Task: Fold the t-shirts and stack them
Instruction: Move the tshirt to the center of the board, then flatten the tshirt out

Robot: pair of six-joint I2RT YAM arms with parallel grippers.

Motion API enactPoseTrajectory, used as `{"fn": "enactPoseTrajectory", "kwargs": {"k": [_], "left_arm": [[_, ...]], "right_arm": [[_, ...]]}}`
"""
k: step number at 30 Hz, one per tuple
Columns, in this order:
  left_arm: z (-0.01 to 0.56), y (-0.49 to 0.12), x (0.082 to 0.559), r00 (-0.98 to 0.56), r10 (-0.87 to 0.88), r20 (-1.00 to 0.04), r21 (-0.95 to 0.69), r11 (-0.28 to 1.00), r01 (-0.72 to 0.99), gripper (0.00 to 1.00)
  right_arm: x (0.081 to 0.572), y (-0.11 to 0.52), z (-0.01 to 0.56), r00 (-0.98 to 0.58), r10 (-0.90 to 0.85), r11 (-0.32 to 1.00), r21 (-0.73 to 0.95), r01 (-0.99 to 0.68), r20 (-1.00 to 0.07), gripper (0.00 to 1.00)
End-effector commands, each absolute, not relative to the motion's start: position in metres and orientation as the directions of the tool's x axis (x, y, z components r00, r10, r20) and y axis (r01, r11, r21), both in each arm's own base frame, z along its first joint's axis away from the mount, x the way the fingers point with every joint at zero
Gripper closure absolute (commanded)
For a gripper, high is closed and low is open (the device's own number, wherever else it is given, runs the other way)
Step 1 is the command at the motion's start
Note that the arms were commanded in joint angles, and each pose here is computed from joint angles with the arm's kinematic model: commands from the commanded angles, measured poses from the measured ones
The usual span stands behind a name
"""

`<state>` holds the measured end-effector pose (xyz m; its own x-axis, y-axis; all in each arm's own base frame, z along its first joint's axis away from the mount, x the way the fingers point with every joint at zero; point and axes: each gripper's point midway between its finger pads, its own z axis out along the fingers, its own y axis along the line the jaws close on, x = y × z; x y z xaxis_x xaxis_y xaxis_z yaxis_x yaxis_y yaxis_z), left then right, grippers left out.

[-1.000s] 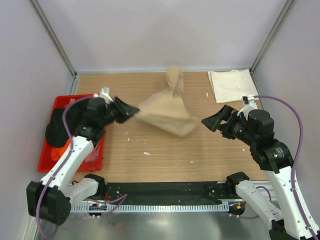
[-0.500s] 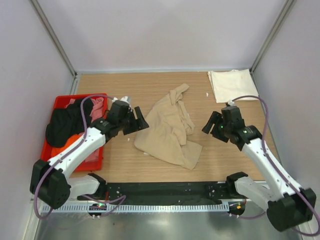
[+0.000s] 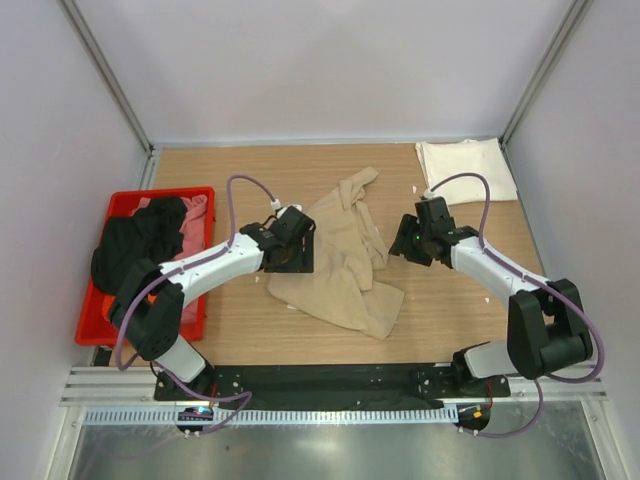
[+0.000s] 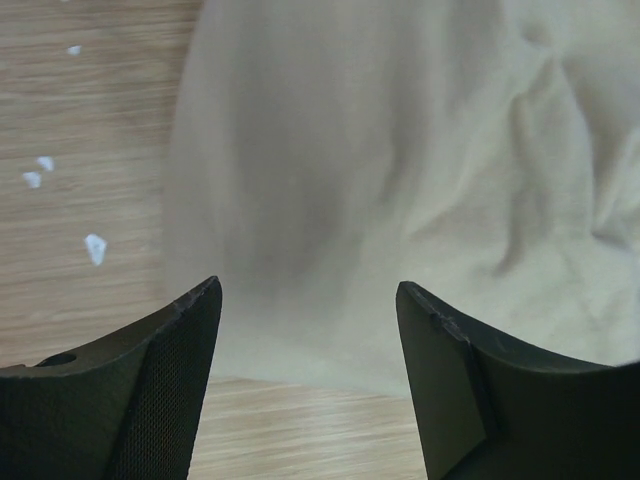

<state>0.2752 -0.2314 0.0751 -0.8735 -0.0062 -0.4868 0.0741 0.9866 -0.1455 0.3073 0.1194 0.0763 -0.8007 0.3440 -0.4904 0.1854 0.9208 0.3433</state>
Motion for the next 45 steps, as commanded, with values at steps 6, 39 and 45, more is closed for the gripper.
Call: {"fn": "enactPoseTrajectory", "kwargs": {"k": [6,39,45], "left_arm": [[0.123,-0.257,0.251,-0.840,0.044,-0.542,-0.280,0.932,0.229,0.31],[0.128,-0.262,0.292,-0.807,0.022,-0.590,-0.050,0.997,0.065,0.41],[0.101,-0.237,0.302,-0.827,0.060,-0.559,0.018,0.998,0.061,0.36]], "right_arm": [[0.296,0.119,0.083,-0.817,0.323,0.927,0.334,0.172,-0.477,0.43],[0.234,0.117,0.094,-0.810,0.365,0.886,0.438,0.152,-0.458,0.46],[0.232,0.119,0.066,-0.836,0.362,0.887,0.429,0.172,-0.413,0.45]]}}
